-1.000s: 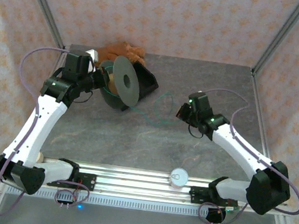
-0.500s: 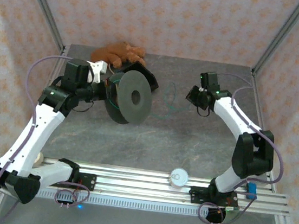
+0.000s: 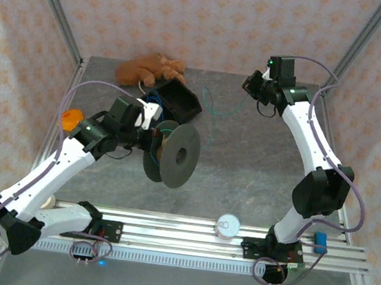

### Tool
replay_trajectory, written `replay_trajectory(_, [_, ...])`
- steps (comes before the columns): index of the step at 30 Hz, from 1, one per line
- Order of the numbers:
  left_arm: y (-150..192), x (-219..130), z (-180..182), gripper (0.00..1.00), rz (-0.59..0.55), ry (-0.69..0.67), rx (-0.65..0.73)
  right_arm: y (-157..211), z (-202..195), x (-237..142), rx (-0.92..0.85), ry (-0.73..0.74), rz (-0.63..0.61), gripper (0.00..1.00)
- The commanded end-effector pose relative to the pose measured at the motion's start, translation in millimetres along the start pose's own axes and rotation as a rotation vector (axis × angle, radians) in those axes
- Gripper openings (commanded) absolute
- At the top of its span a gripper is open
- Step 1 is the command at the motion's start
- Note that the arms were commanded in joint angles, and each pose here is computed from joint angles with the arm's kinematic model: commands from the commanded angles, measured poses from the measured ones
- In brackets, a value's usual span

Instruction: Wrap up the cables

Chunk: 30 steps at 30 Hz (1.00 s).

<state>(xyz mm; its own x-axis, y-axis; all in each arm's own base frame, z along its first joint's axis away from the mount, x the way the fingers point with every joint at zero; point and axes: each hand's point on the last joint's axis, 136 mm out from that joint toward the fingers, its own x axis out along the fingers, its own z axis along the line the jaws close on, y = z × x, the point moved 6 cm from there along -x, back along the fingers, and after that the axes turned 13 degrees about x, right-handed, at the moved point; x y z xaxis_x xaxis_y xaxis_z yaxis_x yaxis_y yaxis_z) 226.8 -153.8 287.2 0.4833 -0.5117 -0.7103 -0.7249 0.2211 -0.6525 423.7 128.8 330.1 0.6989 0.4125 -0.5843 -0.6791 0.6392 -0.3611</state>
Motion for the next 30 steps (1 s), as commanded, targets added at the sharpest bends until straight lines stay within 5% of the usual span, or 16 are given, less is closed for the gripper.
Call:
replay_trajectory(1, [0,11,1,0.0,0.016,-0.063,0.053,-4,24,-11,0.047,-0.116,0.023,0.0])
replay_trajectory(14, [-19,59,12,0.0,0.064,-0.21,0.028,-9,116,-93,0.041,-0.495,0.061,0.0])
replay_trajectory(30, [-52,60,37,0.0,-0.007,-0.351,-0.176,21,135,-178,-0.029,-0.679,0.086,0.0])
